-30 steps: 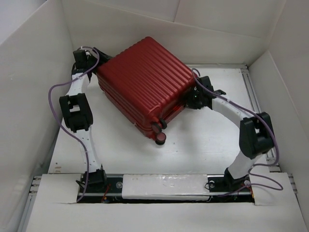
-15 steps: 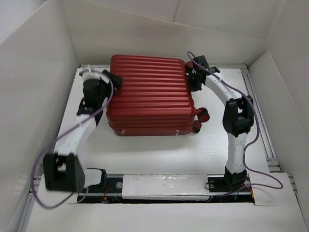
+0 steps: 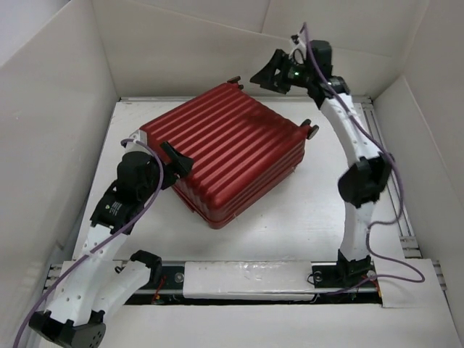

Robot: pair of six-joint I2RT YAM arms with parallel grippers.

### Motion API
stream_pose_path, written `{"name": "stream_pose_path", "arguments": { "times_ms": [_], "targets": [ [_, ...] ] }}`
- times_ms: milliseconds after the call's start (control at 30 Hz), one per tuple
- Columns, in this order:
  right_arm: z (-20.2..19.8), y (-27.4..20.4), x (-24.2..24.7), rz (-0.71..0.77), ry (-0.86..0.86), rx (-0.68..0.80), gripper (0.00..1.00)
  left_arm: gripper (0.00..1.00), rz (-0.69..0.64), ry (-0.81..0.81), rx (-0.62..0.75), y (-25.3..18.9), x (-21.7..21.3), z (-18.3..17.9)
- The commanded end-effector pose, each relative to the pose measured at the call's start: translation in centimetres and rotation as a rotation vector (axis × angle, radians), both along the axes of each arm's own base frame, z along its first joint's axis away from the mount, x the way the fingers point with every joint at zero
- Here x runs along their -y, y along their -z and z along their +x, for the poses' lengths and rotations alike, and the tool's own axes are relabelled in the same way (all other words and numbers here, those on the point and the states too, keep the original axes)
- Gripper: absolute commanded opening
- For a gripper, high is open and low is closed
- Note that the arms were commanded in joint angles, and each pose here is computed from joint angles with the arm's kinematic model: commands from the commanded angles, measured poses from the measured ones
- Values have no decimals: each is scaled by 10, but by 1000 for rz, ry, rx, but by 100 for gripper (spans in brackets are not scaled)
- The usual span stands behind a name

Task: Pack the luggage

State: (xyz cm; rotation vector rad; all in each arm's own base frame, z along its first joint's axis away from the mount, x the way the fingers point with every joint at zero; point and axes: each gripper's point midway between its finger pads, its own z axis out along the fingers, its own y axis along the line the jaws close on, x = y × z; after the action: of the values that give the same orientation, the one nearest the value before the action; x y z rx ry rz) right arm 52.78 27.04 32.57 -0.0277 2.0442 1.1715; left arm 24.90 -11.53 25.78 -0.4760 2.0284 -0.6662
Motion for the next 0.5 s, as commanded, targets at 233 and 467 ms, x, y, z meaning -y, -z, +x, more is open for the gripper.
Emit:
{"name": "stream_pose_path", "arguments": {
  "times_ms": [233,467],
  "targets": [
    [-208,2,54,-217,-36,255,27,88,15,-274,-83,16,-46,-5],
    [-324,55,59,-260,-70,246,2,71,-82,-338,-41,24,-46,5]
  ]
}}
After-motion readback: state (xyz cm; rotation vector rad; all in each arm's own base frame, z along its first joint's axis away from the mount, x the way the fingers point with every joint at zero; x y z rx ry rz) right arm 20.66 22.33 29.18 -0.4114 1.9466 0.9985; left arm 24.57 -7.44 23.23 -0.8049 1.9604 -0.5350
